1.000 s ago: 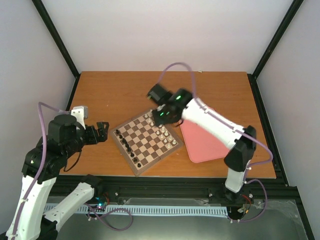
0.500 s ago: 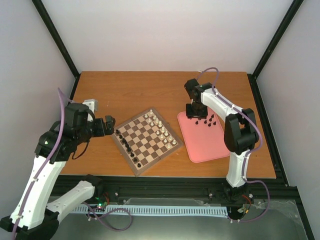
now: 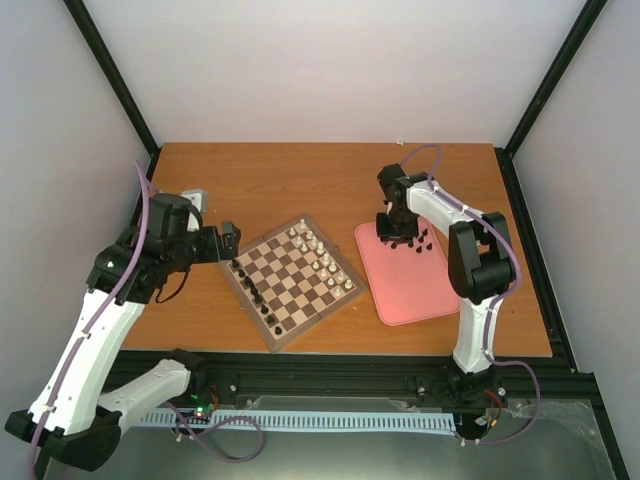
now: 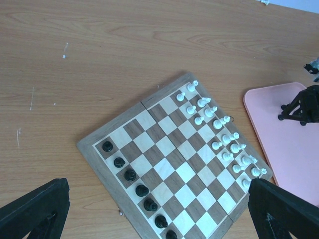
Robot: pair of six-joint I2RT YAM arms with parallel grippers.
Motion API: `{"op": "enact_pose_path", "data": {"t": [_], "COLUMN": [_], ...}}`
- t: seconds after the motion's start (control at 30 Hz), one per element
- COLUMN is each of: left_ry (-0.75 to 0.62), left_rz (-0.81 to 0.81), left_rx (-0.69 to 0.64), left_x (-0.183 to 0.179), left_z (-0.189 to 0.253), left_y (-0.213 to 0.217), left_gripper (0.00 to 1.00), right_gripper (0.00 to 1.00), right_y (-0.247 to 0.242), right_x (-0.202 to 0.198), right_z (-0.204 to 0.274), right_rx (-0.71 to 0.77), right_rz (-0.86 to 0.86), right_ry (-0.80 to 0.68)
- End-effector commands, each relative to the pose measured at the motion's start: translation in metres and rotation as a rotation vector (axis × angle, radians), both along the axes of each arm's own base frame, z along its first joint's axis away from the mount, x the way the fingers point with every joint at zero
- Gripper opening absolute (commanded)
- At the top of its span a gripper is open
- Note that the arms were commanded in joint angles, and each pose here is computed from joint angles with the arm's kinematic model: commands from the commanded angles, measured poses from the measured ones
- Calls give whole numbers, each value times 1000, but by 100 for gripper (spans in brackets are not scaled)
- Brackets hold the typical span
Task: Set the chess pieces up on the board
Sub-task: Pick up the chess piece from the storage box.
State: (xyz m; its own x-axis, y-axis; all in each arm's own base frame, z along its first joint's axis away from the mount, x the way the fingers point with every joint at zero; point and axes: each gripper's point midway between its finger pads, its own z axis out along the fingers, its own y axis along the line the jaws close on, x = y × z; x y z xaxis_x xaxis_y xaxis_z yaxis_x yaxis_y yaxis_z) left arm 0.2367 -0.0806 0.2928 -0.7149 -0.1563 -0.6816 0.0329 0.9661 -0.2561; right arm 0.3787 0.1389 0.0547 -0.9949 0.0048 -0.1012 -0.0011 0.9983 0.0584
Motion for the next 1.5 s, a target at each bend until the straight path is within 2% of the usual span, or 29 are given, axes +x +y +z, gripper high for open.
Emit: {"op": "enact_pose_path", "data": {"t": [0.0, 0.43, 1.03, 1.2, 1.33, 1.47], "left_ry": [-34, -29, -31, -39, -46, -56], "left_rz": [2, 17, 15, 12, 6, 0], "left_rx": [-39, -36, -39, -45, -52, -54], "left_x": [7, 11, 6, 2, -3, -8], "left_z": [11, 9, 9, 11, 14, 17], "left_y": [-5, -4, -3, -2, -1, 0], "left_gripper": [100, 100, 100, 100, 100, 100], "right_gripper": [35, 33, 8, 4, 3, 3], "right_y": [-8, -13, -20, -24, -21, 5], "right_x": [4, 8, 4, 7, 2, -9], "right_z": [-14, -27, -30, -12, 21, 60], "right_rx": [-9, 6, -21, -32, -39, -34], "right_rz": [2, -6, -11, -16, -20, 24], "right_ry": [20, 45, 51, 0, -69, -131]}}
